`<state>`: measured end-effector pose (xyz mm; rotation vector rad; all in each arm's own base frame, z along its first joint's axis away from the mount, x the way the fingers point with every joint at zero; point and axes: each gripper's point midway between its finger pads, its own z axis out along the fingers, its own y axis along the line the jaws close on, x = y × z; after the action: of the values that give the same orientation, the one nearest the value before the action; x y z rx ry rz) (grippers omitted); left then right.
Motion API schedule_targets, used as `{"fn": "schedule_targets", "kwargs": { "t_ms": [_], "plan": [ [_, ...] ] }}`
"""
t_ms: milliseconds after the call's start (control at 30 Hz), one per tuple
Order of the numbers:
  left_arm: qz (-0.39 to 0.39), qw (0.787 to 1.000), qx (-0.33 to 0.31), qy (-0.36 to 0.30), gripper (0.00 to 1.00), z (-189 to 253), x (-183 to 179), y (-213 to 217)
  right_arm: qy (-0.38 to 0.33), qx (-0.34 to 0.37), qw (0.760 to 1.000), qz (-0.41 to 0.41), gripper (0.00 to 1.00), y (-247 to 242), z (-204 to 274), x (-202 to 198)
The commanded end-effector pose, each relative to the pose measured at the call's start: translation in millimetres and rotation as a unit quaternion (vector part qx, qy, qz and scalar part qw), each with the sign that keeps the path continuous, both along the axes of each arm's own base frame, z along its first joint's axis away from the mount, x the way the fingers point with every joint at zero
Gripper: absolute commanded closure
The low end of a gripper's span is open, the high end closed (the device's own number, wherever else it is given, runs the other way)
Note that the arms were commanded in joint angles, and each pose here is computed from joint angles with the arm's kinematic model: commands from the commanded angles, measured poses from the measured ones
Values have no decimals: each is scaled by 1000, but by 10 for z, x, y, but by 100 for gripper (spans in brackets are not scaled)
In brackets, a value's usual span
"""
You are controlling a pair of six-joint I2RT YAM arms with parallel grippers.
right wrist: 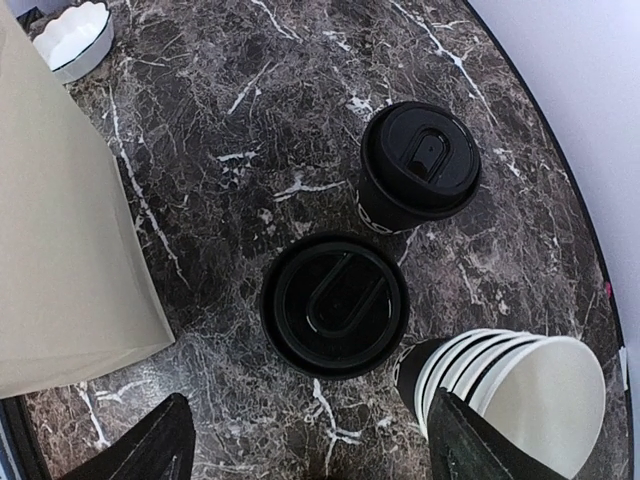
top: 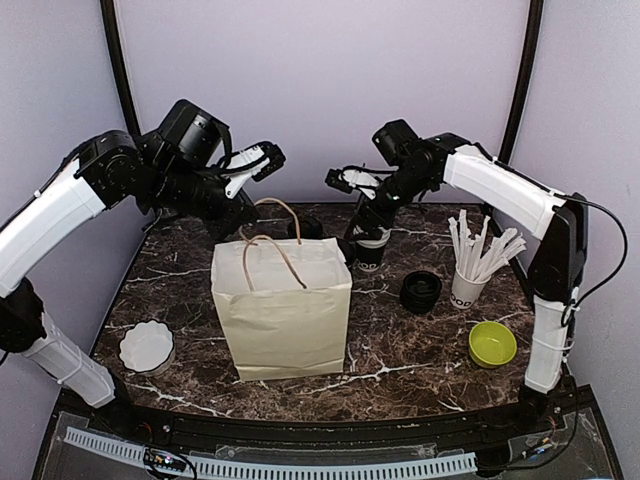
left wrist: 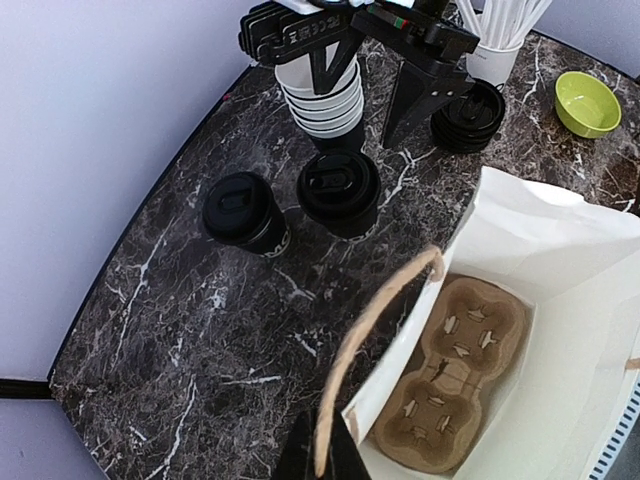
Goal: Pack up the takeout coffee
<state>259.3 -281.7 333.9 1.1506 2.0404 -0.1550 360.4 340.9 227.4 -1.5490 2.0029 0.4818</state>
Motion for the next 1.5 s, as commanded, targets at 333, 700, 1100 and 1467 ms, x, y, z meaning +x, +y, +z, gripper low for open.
{"fn": "schedule_targets", "kwargs": {
  "t_ms": [333, 700, 1100, 1467],
  "plan": [
    [9, 1000, -14, -20, 83, 149, -50, 133, 26, 7, 1000, 0, 1, 389, -105, 56],
    [33, 999, -9, -34, 20, 169, 38, 170, 39, -59, 997, -38, 5, 378, -584, 167],
    [32, 999, -25, -36, 18, 226, 15, 168, 58, -66, 995, -41, 12, 388, -706, 149],
    [31, 998, -32, -36, 19, 239, 6, 158, 64, -78, 994, -50, 19, 340, -790, 138]
  ]
}}
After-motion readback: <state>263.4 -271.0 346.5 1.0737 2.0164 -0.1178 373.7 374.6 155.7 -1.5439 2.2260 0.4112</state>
